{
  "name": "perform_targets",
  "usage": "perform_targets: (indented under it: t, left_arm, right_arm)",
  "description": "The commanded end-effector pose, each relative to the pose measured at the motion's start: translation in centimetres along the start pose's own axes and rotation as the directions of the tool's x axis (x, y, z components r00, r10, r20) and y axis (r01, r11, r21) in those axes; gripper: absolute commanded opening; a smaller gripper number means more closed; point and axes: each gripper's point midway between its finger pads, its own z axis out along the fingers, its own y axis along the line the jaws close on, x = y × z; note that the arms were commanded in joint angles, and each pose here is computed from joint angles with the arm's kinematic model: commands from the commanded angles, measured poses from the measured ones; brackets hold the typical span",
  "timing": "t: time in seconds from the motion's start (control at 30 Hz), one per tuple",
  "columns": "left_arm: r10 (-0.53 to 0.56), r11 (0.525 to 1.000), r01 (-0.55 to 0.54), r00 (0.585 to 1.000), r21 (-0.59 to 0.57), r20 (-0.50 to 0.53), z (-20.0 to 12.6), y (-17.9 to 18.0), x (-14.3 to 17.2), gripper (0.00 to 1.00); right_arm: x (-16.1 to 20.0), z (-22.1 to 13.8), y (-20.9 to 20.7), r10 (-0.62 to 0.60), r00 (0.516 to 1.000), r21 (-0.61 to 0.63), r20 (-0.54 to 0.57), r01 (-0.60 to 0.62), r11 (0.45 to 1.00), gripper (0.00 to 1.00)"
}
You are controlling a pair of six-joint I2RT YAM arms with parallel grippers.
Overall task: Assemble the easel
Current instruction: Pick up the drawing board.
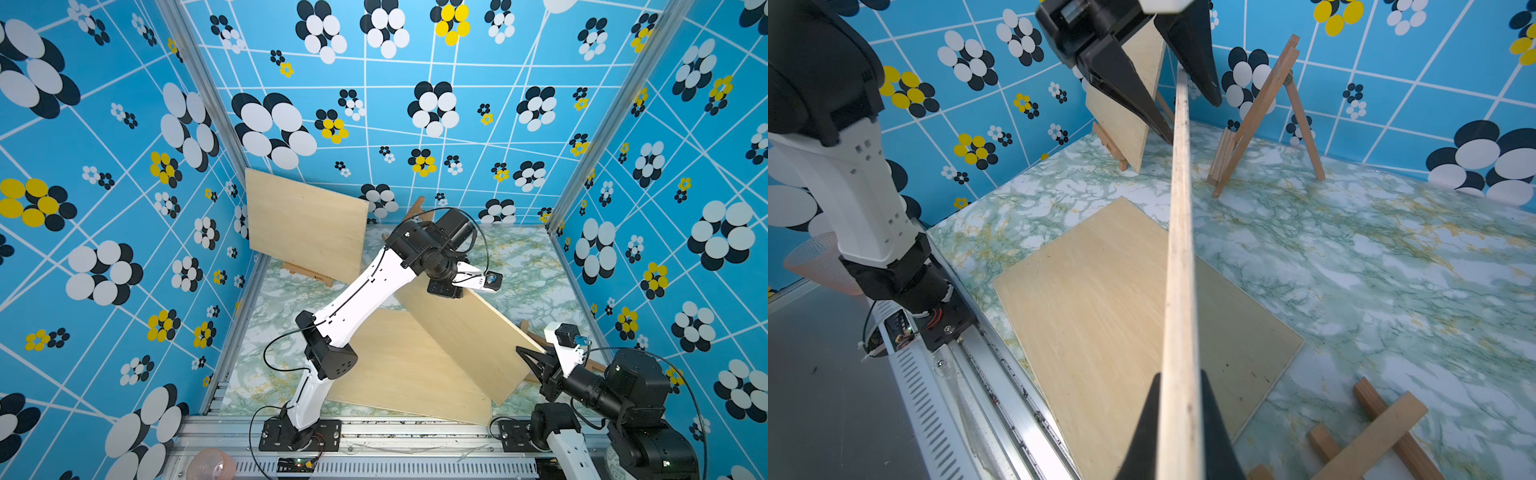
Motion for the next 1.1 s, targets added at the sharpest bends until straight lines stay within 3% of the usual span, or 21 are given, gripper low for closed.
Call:
perform_targets:
  t: [0.0,0.37,0.67,0.9,1.07]
  left_arm:
    - [0.006,0.989,0.004,0.998,0.145,-0.07,3.0,-3.5,0.7,0.38]
    - [0.013,0.979,0.008,0.995,0.205,-0.101,4.0,-5.5,0.7,0.24]
    - [0.04,0.973,0.001,0.984,0.233,-0.173,4.2,-7.1,1.5,0.0]
    - [0.058,0.966,-0.004,0.977,0.257,-0.204,4.1,-8.6,1.3,0.0]
    - [0.033,0.957,0.037,0.971,0.289,-0.235,4.7,-9.8,1.6,0.0]
  right_arm:
    - [-2.2,0.0,1.6,-0.037,0.995,-0.104,0.091,0.047,0.993,0.0]
    - [-2.6,0.2,2.1,-0.068,0.992,-0.142,0.11,0.084,0.986,0.0]
    - [-2.6,0.4,2.4,-0.083,0.988,-0.169,0.133,0.105,0.98,0.0]
    - [-3.1,0.4,3.0,-0.106,0.979,-0.207,0.173,0.141,0.968,0.0]
    - [-3.3,0.1,4.1,-0.193,0.958,-0.244,0.213,0.244,0.939,0.0]
